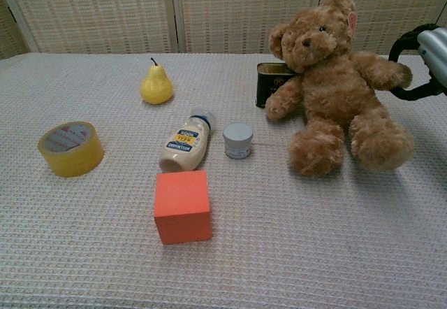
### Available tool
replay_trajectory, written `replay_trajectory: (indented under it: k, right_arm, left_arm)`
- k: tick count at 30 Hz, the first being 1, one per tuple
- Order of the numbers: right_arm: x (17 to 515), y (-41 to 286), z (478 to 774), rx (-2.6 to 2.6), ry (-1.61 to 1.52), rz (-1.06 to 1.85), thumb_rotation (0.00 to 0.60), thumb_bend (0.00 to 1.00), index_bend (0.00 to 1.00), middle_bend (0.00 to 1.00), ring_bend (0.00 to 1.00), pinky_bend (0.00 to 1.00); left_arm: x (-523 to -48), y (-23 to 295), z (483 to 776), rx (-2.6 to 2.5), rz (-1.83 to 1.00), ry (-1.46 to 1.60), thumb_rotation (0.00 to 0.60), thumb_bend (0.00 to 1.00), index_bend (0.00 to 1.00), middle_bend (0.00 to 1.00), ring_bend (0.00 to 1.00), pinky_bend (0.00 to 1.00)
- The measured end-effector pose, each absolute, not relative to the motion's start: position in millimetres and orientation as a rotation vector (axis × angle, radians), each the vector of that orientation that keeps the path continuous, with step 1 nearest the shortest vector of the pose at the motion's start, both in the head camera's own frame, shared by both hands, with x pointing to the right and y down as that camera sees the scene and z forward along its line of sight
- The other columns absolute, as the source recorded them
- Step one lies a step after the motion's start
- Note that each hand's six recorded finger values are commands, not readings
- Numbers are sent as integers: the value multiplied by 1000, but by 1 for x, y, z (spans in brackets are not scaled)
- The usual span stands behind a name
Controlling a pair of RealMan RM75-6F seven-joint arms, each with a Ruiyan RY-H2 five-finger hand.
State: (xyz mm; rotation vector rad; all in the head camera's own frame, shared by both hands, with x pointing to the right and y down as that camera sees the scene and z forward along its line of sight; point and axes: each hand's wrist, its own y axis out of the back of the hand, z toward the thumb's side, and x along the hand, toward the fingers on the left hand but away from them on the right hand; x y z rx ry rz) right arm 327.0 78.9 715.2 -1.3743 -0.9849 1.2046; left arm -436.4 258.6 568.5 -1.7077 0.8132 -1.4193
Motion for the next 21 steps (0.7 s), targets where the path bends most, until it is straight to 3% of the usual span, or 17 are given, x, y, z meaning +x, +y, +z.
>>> replay_trajectory:
  k: [3, 5, 12, 21]
  right_arm:
    - [329, 86, 715, -1438, -1004, 1184, 600, 182, 39, 159, 31, 230]
    - [332, 92, 711, -1482, -1021, 1162, 600, 182, 5, 118, 3, 177]
    - [338, 124, 679, -1653, -1060, 1114, 600, 181, 0, 89, 0, 167]
    - [371, 186, 590, -1656, -1088, 1269, 600, 182, 0, 89, 0, 169]
  left_arm:
    - [-436, 258, 569, -1712, -1420, 819, 600, 419, 242, 334, 293, 431]
    - [-437, 258, 569, -1709, -1420, 816, 600, 419, 243, 334, 293, 431]
    - [-438, 257, 570, -1708, -1430, 821, 600, 418, 242, 335, 295, 432]
    - [-437, 258, 570, -1710, -1433, 820, 600, 418, 243, 340, 296, 431]
